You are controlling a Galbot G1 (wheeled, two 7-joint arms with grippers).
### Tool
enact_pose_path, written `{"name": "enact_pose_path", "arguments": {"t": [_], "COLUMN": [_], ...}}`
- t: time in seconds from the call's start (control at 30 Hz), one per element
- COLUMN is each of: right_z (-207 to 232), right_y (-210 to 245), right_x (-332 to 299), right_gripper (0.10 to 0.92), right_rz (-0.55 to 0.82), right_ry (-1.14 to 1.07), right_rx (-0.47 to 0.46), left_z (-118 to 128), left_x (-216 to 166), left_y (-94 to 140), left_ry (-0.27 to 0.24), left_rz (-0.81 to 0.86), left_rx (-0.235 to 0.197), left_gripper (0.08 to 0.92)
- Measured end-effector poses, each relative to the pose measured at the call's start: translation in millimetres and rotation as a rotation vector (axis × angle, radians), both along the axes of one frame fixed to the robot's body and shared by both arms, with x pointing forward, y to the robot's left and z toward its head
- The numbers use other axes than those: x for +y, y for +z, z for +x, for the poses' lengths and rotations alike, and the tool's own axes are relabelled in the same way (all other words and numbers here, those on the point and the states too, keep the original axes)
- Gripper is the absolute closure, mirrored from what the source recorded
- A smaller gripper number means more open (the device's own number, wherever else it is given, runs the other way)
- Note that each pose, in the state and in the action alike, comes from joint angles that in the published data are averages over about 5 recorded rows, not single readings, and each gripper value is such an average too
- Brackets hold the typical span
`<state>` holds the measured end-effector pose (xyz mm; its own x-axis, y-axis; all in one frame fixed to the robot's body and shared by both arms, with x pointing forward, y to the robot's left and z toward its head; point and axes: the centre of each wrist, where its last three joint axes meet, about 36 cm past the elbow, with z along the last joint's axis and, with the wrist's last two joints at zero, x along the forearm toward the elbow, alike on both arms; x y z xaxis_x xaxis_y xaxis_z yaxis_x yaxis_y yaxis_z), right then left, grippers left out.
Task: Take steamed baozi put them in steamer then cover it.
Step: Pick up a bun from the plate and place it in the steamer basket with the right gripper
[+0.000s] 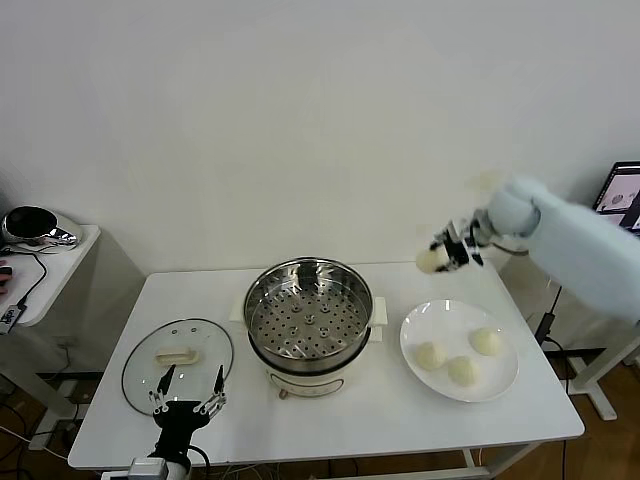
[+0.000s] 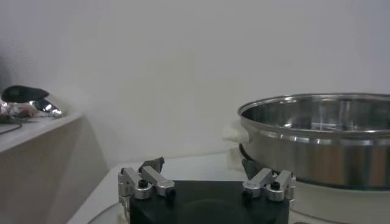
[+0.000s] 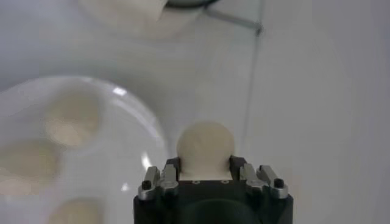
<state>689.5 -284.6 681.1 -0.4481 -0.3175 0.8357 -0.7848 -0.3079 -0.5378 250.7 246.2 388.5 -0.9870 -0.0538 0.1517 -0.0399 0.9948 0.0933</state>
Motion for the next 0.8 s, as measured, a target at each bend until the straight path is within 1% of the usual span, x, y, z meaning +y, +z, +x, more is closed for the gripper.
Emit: {"name": "enact_pose_path", "arguments": {"t": [0.13, 0.3, 0.57, 0.8], "right_z": [1.5, 1.0, -4.0, -7.2], "right_y": [14.1, 13.0, -10.2, -35.8], "right_x": [41.4, 102.0, 184.5, 230.2], "right_gripper": [0.504, 0.505, 0.505, 0.505], "right_rz": [0.0, -0.03, -0.132, -0.237], "right_ry": [0.102, 0.252, 0.493, 0.679], "right_rx": [-0.007, 0.003, 0.001, -0.034], "left_z": [-1.2, -0.4, 1.1, 1.3], "left_x": [1.1, 3.4, 7.5, 8.5], "left_y": [-1.2, -0.9, 5.4, 8.5], "left_ry": [0.008, 0.019, 0.032, 0.041], "left_rz": [-0.009, -0.017, -0.018, -0.022], "left_rx": [-0.005, -0.015, -0.036, -0.05], "left_gripper": [0.177, 0.177, 0.177, 0.177]}}
